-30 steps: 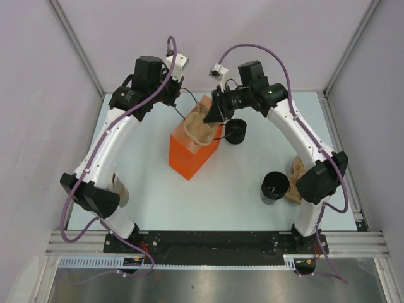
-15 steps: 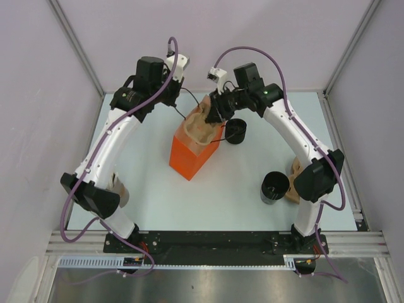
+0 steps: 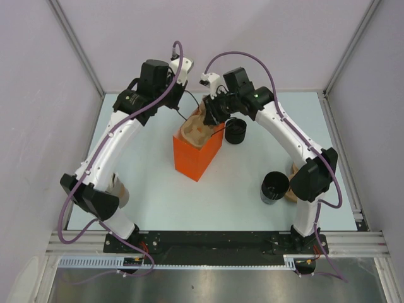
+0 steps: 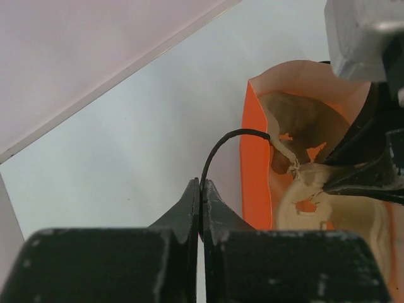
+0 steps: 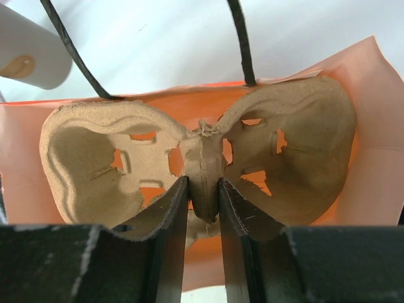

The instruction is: Pack the takeout coffee

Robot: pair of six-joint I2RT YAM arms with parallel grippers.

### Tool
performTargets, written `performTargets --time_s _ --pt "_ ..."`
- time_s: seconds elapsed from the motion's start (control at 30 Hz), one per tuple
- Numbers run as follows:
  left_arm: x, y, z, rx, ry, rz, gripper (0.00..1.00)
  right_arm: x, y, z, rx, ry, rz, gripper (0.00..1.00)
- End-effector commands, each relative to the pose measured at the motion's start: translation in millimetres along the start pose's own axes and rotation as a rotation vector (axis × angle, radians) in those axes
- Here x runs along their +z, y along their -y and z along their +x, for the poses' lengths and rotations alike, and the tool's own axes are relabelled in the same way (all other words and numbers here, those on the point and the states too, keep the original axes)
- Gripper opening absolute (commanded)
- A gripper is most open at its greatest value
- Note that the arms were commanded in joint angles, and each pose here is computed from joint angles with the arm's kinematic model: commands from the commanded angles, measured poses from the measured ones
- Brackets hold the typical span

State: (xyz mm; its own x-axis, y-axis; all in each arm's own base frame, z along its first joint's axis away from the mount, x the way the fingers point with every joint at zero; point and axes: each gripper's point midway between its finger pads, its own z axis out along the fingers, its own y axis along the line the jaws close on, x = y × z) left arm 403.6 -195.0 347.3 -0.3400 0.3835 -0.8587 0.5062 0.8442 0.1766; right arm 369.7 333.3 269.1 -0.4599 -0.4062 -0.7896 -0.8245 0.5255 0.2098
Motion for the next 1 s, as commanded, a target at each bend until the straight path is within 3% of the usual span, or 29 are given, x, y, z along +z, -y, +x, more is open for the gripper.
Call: performTargets --time_s 0.0,0.3,0.6,0.97 --pt "-19.4 -11.3 -14.7 -0.004 0.060 -0.079 0.00 -0.3 0.9 -12.5 -0.097 0.019 0.079 0.29" --pt "-22.6 -34.8 -15.3 -0.024 0.064 -0.223 0.00 -9.6 -8.6 -13.0 -0.157 -0.008 0.121 0.30" --pt "-36.1 -13.9 -37.2 0.001 0.138 -0.181 0.00 -0.4 -13.0 12.0 -0.143 -0.125 0.135 0.30" --pt "-38.3 -3.0 -42.9 0.042 0.152 -0.196 0.00 9.0 -8.2 31.9 -0.106 -0.180 0.110 0.29"
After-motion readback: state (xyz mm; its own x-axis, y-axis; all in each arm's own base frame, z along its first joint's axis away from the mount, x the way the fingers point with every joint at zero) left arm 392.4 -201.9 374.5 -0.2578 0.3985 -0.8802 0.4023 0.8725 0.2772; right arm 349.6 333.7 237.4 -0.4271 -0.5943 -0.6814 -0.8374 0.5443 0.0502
